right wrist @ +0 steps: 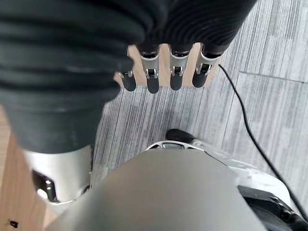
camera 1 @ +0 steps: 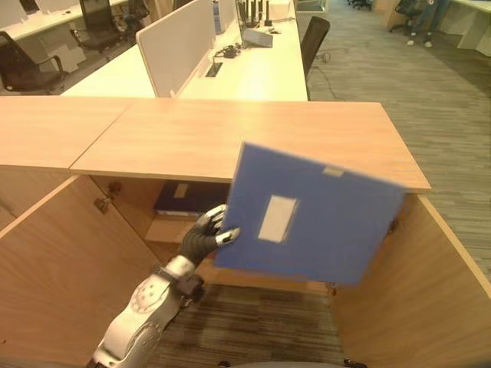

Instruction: Put the empty folder in the office cabinet

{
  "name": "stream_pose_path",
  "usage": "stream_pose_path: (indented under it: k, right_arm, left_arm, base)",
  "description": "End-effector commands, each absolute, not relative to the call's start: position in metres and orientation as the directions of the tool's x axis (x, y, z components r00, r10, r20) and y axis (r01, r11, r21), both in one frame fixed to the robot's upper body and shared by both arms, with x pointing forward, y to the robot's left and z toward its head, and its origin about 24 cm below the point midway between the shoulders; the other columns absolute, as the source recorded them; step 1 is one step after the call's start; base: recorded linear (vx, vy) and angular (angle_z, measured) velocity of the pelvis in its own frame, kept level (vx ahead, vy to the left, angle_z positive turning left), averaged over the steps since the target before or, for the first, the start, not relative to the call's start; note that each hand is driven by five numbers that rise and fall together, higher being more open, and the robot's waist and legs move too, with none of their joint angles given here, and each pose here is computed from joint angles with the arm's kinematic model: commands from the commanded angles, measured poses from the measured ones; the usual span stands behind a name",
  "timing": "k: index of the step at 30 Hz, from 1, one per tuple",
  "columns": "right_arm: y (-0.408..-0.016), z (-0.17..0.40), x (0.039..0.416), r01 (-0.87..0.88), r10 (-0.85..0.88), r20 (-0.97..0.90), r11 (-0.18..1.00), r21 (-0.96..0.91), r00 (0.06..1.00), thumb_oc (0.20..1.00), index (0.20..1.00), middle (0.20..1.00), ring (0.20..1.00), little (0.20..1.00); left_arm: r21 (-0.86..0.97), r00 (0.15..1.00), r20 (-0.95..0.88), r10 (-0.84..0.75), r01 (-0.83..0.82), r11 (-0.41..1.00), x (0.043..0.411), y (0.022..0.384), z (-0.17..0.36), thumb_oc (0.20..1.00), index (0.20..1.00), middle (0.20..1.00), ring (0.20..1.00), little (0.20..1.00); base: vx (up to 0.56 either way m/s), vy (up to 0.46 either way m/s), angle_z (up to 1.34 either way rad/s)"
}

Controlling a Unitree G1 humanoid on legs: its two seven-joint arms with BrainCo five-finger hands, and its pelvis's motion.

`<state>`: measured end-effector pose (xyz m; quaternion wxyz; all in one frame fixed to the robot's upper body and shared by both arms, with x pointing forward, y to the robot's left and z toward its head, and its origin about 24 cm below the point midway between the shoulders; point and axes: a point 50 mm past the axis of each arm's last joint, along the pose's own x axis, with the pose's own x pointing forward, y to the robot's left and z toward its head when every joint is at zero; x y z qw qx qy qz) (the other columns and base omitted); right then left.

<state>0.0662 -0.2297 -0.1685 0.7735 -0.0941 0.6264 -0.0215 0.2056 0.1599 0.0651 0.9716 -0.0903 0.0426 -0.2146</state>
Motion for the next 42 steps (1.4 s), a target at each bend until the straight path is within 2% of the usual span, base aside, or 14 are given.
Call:
stream_pose_path:
  k: [1, 3, 6, 8, 14, 15, 16, 19, 24, 28, 35, 42]
  right_arm:
    - [-0.21, -0.162, 0.112, -0.229, -0.131, -0.928, 0.948, -0.22, 0.348, 1.0, 1.0, 1.0, 1.0, 1.0]
    - [-0.221, -0.159, 0.117, -0.169, -0.123, -0.935, 0.968, -0.188, 0.332, 1.0, 1.0, 1.0, 1.0, 1.0]
    - [-0.236, -0.149, 0.136, -0.14, -0.16, -0.901, 0.962, -0.234, 0.403, 1.0, 1.0, 1.0, 1.0, 1.0]
    - [-0.242, -0.142, 0.147, -0.107, -0.165, -0.87, 0.965, -0.24, 0.464, 1.0, 1.0, 1.0, 1.0, 1.0]
    - [-0.249, -0.138, 0.152, -0.089, -0.19, -0.854, 0.96, -0.264, 0.485, 1.0, 1.0, 1.0, 1.0, 1.0]
    - [-0.253, -0.134, 0.157, -0.088, -0.203, -0.839, 0.955, -0.284, 0.505, 1.0, 1.0, 1.0, 1.0, 1.0]
    - [-0.253, -0.134, 0.158, -0.089, -0.203, -0.839, 0.955, -0.284, 0.505, 1.0, 1.0, 1.0, 1.0, 1.0]
    - [-0.256, -0.112, 0.189, -0.05, -0.198, -0.74, 0.953, -0.298, 0.643, 1.0, 1.0, 1.0, 1.0, 1.0]
    - [-0.251, -0.068, 0.228, -0.093, -0.127, -0.546, 0.93, -0.356, 0.828, 1.0, 1.0, 1.0, 1.0, 1.0]
    - [-0.24, -0.012, 0.257, -0.159, 0.002, -0.304, 0.856, -0.491, 0.953, 1.0, 1.0, 1.0, 1.0, 1.0]
    - [-0.203, 0.027, 0.282, -0.269, 0.21, -0.169, 0.709, -0.652, 0.963, 1.0, 1.0, 1.0, 1.0, 1.0]
    - [-0.166, 0.041, 0.292, -0.378, 0.383, -0.147, 0.644, -0.665, 0.912, 1.0, 1.0, 1.0, 1.0, 1.0]
  left_arm:
    - [-0.016, 0.914, 0.086, -0.396, 0.398, 0.917, 0.212, 0.175, 0.09, 0.2, 0.2, 0.2, 0.2, 0.2]
    - [0.004, 0.921, 0.082, -0.38, 0.381, 0.925, 0.209, 0.182, 0.09, 0.2, 0.2, 0.2, 0.2, 0.2]
    - [0.072, 0.935, 0.057, -0.35, 0.345, 0.936, 0.204, 0.198, 0.088, 0.2, 0.2, 0.2, 0.2, 0.2]
    - [0.193, 0.948, 0.01, -0.317, 0.309, 0.931, 0.203, 0.21, 0.082, 0.2, 0.2, 0.2, 0.2, 0.2]
    - [0.398, 0.962, -0.043, -0.269, 0.264, 0.879, 0.203, 0.229, 0.08, 0.2, 0.2, 0.2, 0.2, 0.2]
    - [0.507, 0.969, -0.048, -0.242, 0.233, 0.83, 0.203, 0.239, 0.084, 0.2, 0.2, 0.2, 0.2, 0.2]
    - [0.508, 0.969, -0.048, -0.241, 0.232, 0.83, 0.203, 0.239, 0.084, 0.2, 0.2, 0.2, 0.2, 0.2]
    - [0.698, 0.982, -0.014, -0.186, 0.143, 0.702, 0.208, 0.254, 0.09, 0.2, 0.2, 0.2, 0.2, 0.2]
    - [0.827, 0.981, 0.046, -0.19, 0.07, 0.558, 0.212, 0.255, 0.098, 0.2, 0.2, 0.2, 0.2, 0.2]
    - [0.864, 0.972, 0.079, -0.22, 0.043, 0.502, 0.217, 0.251, 0.102, 0.2, 0.2, 0.2, 0.2, 0.2]
    - [0.833, 0.917, 0.177, -0.358, 0.054, 0.55, 0.221, 0.223, 0.126, 0.2, 0.2, 0.2, 0.2, 0.2]
    - [0.796, 0.856, 0.209, -0.474, 0.133, 0.591, 0.222, 0.203, 0.142, 0.2, 0.2, 0.2, 0.2, 0.2]
  base:
    - [0.0, 0.0, 0.0]
    - [0.0, 0.0, 0.0]
    - [0.0, 0.0, 0.0]
    - [0.0, 0.0, 0.0]
    - [0.0, 0.0, 0.0]
    - [0.0, 0.0, 0.0]
    - [0.0, 0.004, -0.03]
    - [0.0, 0.002, -0.01]
    - [0.0, 0.0, 0.0]
    - [0.0, 0.0, 0.0]
    - [0.0, 0.0, 0.0]
    - [0.0, 0.0, 0.0]
